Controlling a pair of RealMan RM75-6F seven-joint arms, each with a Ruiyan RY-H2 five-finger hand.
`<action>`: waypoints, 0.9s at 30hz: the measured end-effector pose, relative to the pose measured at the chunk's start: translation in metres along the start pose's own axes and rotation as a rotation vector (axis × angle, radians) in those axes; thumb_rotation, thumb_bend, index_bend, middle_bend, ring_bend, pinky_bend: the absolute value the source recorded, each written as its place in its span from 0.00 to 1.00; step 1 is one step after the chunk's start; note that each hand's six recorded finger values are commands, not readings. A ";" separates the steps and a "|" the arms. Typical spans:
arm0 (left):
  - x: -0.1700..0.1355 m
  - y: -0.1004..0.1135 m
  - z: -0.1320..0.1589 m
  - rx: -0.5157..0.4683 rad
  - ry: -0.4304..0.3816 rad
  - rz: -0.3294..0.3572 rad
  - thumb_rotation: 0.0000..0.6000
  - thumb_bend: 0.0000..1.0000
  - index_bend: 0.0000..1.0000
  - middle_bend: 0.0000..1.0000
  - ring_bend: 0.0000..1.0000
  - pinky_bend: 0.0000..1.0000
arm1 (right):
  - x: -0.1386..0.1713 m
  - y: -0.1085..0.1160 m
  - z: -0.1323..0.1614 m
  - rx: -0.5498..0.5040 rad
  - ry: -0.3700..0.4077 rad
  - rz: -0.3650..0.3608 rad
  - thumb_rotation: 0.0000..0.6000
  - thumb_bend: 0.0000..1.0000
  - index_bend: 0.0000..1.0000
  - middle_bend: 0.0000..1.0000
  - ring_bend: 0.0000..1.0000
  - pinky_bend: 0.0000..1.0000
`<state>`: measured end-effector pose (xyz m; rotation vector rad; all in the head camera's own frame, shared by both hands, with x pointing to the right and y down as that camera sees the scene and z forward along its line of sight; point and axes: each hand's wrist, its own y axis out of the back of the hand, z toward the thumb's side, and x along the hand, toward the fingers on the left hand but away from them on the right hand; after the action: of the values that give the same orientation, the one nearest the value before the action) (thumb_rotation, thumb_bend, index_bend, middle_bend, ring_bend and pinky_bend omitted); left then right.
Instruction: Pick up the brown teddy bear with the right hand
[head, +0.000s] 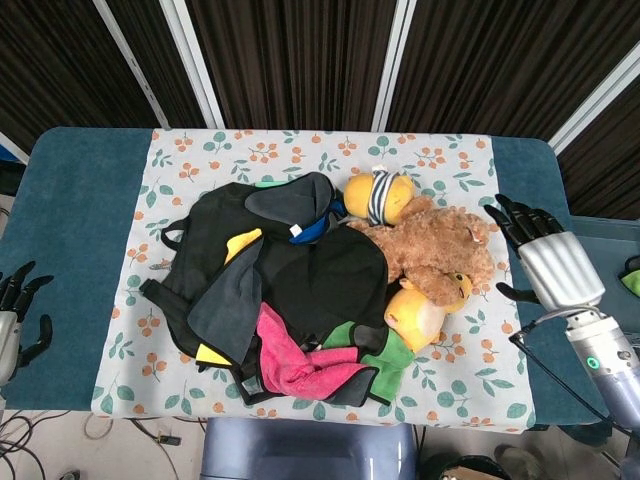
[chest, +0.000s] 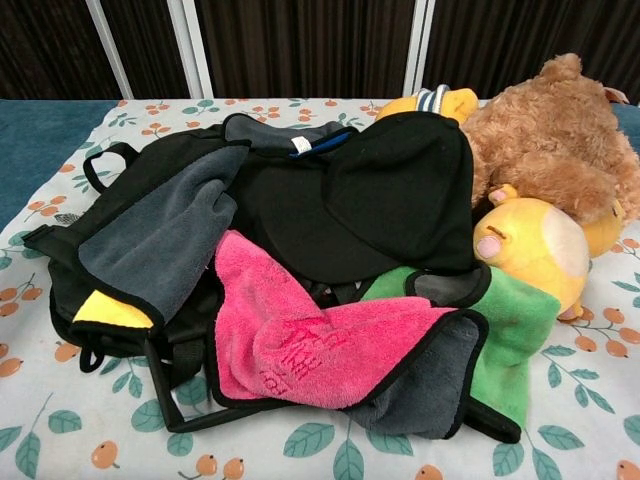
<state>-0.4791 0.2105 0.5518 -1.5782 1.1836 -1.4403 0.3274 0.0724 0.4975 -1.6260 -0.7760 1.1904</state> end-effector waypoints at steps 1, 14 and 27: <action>0.000 0.000 0.000 -0.001 0.002 0.000 1.00 0.57 0.19 0.04 0.09 0.00 | -0.006 0.000 0.005 0.000 0.008 0.005 1.00 0.19 0.00 0.01 0.13 0.19; 0.001 0.001 -0.002 0.003 0.007 0.000 1.00 0.57 0.19 0.04 0.09 0.00 | -0.069 -0.019 0.059 0.130 0.080 0.141 1.00 0.19 0.00 0.01 0.11 0.19; 0.002 0.001 -0.003 0.027 0.003 0.004 1.00 0.57 0.19 0.05 0.09 0.00 | -0.116 -0.059 0.088 0.289 0.074 0.253 1.00 0.19 0.00 0.03 0.11 0.19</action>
<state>-0.4826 0.2086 0.5526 -1.5554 1.1640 -1.4503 0.2090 0.0192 0.5851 -1.5450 -0.3377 1.3425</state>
